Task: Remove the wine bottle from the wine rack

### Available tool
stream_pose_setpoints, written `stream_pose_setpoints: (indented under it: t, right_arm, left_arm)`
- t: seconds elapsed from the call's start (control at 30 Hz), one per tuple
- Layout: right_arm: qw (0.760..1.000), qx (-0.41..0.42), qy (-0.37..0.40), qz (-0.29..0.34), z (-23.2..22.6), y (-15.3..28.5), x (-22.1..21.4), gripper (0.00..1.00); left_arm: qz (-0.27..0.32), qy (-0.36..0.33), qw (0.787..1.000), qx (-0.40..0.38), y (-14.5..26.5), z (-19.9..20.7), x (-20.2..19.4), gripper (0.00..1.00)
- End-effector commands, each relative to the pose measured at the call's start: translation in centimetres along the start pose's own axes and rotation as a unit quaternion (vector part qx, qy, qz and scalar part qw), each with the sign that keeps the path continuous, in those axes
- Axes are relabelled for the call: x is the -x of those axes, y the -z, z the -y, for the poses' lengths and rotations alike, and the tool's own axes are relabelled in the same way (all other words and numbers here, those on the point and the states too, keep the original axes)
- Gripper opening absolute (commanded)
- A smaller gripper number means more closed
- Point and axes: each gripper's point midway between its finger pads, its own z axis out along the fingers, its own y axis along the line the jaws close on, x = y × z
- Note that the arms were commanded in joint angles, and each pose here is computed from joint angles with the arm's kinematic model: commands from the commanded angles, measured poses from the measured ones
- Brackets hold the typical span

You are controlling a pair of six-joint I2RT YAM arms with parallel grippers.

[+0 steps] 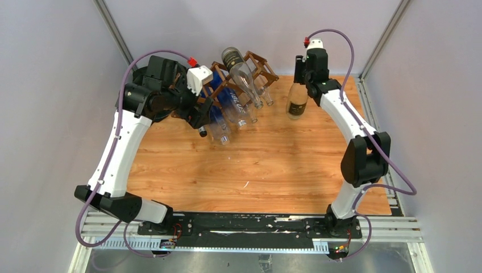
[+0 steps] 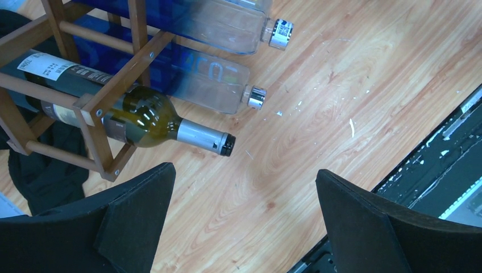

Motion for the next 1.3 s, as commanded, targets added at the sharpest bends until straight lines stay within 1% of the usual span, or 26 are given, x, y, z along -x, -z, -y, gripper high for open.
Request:
stream_pose_setpoints:
  t: [0.0,0.1,0.27,0.43,0.6,0.63,0.67,0.73,0.77,0.8,0.87,1.1,1.17,1.27]
  right_arm:
    - [0.99,0.002,-0.022,0.142,0.3,0.0,9.8,0.0]
    - [0.991,-0.003,-0.021,0.135,0.1,-1.8,9.1,0.0]
    - [0.991,-0.009,-0.018,0.135,0.1,-3.4,8.3,0.0]
    - [0.991,-0.018,-0.012,0.135,0.3,-4.0,8.1,0.0]
    - [0.992,-0.024,-0.019,0.126,0.6,-4.0,6.9,0.0]
    - [0.991,-0.022,-0.022,0.127,0.5,-3.7,6.8,0.04]
    - [0.992,-0.017,-0.023,0.126,0.4,-3.5,6.7,0.16]
    - [0.992,-0.007,-0.03,0.125,0.1,-2.9,6.7,0.5]
    - [0.992,-0.002,-0.034,0.123,0.0,-2.5,6.7,0.72]
    - [0.992,0.003,-0.037,0.121,-0.2,-2.1,6.9,0.85]
    - [0.993,0.01,-0.041,0.113,-0.3,-1.3,7.0,0.89]
    - [0.992,0.005,-0.045,0.114,0.6,3.2,9.0,0.93]
    - [0.991,0.008,-0.06,0.115,0.7,5.0,9.8,0.93]
    - [0.988,0.037,-0.092,0.115,-0.3,7.6,10.6,0.94]
  left_arm:
    - [0.004,0.01,1.0,-0.005,0.1,0.0,0.4,1.0]
    - [0.004,0.012,1.0,-0.004,0.1,-0.1,0.5,1.0]
    - [0.009,0.012,1.0,-0.006,0.2,0.0,0.8,1.0]
    - [0.014,0.012,1.0,-0.008,0.4,0.2,1.0,1.0]
    - [0.018,0.007,1.0,-0.002,0.9,0.1,1.0,1.0]
    - [0.02,0.007,1.0,-0.002,1.1,0.2,1.0,1.0]
    - [0.02,0.004,1.0,-0.006,1.1,0.4,0.9,1.0]
    - [0.019,-0.006,1.0,-0.014,1.1,0.7,0.5,1.0]
    - [0.017,-0.007,1.0,-0.014,1.1,0.8,0.3,1.0]
    - [0.014,-0.007,1.0,-0.012,1.0,0.7,0.1,1.0]
    - [0.011,-0.004,1.0,-0.008,0.9,0.5,-0.1,1.0]
    - [0.01,-0.002,1.0,-0.001,1.2,0.5,-0.3,1.0]
    - [0.011,-0.005,1.0,0.005,1.5,0.4,-0.4,1.0]
    - [0.01,-0.008,1.0,0.009,1.7,0.4,-0.7,1.0]
